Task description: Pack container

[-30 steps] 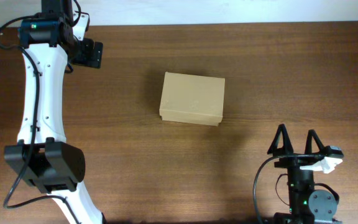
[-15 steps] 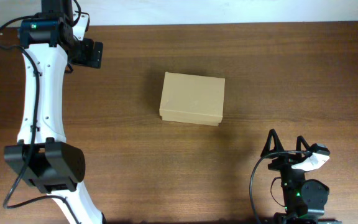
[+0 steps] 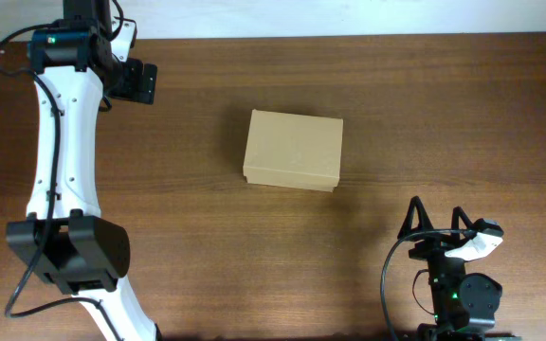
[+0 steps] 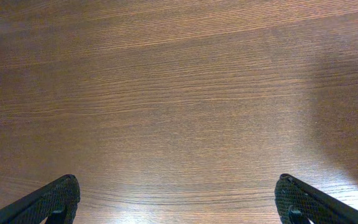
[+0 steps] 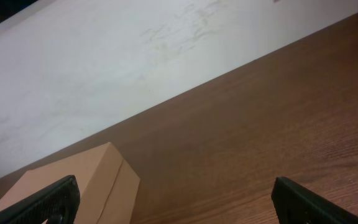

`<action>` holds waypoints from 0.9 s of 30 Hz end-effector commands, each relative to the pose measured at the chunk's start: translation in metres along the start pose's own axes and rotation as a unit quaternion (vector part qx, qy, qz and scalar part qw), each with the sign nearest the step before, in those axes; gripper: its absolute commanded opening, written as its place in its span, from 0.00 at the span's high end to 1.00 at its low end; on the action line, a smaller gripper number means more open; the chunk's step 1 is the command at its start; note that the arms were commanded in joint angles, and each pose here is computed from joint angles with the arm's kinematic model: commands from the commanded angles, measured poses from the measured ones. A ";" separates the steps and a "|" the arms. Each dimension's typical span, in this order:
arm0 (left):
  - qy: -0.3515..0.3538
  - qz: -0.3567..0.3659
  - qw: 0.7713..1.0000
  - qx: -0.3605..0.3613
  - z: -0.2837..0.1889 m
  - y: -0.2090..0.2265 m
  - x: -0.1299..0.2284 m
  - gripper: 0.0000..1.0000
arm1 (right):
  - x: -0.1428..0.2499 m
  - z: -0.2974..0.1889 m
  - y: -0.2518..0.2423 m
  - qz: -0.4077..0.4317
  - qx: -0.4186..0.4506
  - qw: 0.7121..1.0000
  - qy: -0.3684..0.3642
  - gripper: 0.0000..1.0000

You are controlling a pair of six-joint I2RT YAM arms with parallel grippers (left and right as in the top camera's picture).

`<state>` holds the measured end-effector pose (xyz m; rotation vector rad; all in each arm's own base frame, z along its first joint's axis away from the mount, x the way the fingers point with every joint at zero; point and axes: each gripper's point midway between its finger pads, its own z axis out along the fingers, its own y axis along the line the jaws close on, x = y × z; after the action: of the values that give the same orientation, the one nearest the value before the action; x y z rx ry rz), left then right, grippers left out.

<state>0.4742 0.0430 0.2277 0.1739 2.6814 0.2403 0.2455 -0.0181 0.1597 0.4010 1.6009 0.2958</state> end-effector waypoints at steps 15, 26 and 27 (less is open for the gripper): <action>-0.189 -0.021 0.981 -0.026 -0.165 0.010 0.027 0.00 | 0.004 0.000 0.002 0.001 -0.007 1.000 0.004 0.01; -0.422 -0.014 0.907 -0.004 -0.152 -0.045 0.153 0.00 | 0.004 0.000 0.002 0.000 -0.007 1.000 0.004 0.01; -0.418 -0.012 0.909 0.002 -0.142 -0.050 0.163 0.00 | 0.004 0.000 0.002 0.001 -0.007 1.000 0.004 0.01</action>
<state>0.2702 0.0097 0.3023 0.1553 1.8137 0.1624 0.2454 -0.0179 0.1595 0.4009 1.6018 0.2966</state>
